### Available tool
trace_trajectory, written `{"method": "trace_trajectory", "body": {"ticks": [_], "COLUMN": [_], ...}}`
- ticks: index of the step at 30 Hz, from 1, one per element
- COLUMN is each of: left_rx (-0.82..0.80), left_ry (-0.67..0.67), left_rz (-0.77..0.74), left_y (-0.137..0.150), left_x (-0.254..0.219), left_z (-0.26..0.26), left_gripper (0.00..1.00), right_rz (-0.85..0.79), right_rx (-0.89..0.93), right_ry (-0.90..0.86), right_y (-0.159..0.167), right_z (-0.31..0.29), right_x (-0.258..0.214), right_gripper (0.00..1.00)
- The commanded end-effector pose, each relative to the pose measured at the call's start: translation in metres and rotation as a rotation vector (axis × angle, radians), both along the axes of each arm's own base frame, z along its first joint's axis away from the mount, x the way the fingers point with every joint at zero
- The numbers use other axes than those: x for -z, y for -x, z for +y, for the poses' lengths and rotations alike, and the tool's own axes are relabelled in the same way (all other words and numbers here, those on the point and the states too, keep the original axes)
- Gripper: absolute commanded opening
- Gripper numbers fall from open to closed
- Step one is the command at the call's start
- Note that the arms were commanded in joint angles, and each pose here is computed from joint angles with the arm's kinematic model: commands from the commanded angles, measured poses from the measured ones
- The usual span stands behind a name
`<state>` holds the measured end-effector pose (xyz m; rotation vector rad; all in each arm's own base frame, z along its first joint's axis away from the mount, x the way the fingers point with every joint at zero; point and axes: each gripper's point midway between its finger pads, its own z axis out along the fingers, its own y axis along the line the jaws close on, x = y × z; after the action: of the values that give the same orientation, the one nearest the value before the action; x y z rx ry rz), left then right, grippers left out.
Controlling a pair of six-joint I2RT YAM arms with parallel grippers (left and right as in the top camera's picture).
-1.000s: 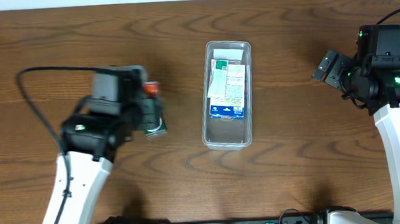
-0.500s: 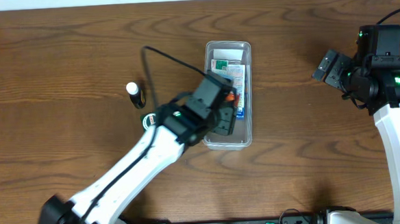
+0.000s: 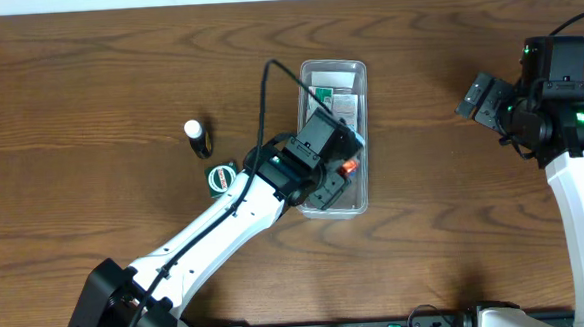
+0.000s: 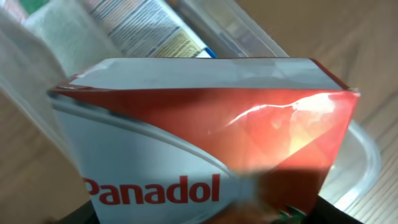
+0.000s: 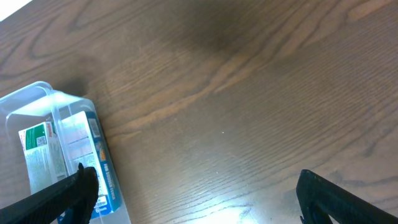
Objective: Pack container
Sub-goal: 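Carry the red Panadol box into the container with left gripper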
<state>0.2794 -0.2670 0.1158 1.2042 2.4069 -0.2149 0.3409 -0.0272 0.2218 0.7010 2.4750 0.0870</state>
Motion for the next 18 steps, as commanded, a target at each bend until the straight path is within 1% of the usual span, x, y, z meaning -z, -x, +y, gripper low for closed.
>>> {"method": "trace_trajectory", "body": {"ticks": [1, 5, 13, 15, 18], "left_rx": [0.293, 0.448, 0.647, 0.683, 0.693], "left_ry": [-0.07, -0.086, -0.172, -0.194, -0.209], "left_rz": [-0.096, -0.124, -0.161, -0.149, -0.127], "left_y": [0.003, 0.009, 0.015, 0.017, 0.016], "left_x": [-0.006, -0.005, 0.002, 0.008, 0.018], "left_z": [-0.004, -0.009, -0.003, -0.001, -0.001], "left_gripper": [0.68, 0.7, 0.69, 0.66, 0.68], "right_rz": [0.001, 0.002, 0.001, 0.002, 0.002], "right_rx": [-0.009, -0.009, -0.009, -0.009, -0.009], "right_ry": [0.011, 0.011, 0.011, 0.011, 0.011], "right_y": [-0.001, -0.001, -0.001, -0.001, -0.001], "right_z": [-0.001, -0.001, -0.001, -0.001, -0.001], "right_x": [0.0, 0.0, 0.0, 0.0, 0.0], "right_gripper": [0.99, 0.99, 0.99, 0.99, 0.99]}}
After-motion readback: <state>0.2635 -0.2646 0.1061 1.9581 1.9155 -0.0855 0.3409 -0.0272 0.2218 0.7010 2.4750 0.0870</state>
